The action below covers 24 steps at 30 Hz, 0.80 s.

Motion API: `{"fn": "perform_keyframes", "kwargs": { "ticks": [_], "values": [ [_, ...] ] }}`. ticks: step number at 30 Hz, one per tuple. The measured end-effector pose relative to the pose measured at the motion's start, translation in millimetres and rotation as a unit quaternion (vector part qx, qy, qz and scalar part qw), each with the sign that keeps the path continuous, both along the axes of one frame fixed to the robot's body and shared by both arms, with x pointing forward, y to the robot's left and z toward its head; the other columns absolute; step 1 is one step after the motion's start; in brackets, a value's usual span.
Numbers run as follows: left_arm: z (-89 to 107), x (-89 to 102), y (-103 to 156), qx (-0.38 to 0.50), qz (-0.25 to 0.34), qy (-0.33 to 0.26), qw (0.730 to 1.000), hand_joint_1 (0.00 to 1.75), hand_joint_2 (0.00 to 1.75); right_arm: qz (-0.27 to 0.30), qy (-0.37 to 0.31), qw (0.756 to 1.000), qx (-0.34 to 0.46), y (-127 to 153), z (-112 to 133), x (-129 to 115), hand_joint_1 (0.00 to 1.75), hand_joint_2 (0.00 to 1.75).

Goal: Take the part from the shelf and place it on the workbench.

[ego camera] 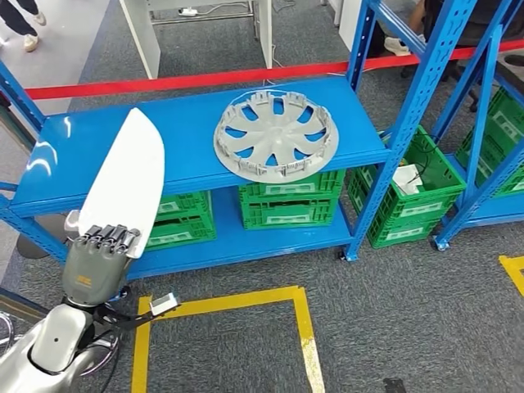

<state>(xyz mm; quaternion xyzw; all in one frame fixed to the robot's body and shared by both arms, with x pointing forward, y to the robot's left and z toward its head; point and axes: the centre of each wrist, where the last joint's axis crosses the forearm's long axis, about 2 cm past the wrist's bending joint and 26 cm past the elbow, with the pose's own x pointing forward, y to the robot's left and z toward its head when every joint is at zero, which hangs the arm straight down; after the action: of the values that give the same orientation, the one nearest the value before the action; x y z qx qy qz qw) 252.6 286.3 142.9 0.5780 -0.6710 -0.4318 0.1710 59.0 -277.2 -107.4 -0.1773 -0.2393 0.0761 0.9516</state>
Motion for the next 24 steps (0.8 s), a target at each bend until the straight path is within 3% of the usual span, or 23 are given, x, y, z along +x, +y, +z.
{"fn": "perform_keyframes", "kwargs": {
  "ticks": [24],
  "values": [
    [-5.9, -1.6, -3.6, 0.001, -0.005, 0.01, 1.0, 1.75, 1.75, -0.009, 0.009, 1.0, -0.017, -2.6, 0.9, 4.6, 0.0, 0.0]
  ]
}}
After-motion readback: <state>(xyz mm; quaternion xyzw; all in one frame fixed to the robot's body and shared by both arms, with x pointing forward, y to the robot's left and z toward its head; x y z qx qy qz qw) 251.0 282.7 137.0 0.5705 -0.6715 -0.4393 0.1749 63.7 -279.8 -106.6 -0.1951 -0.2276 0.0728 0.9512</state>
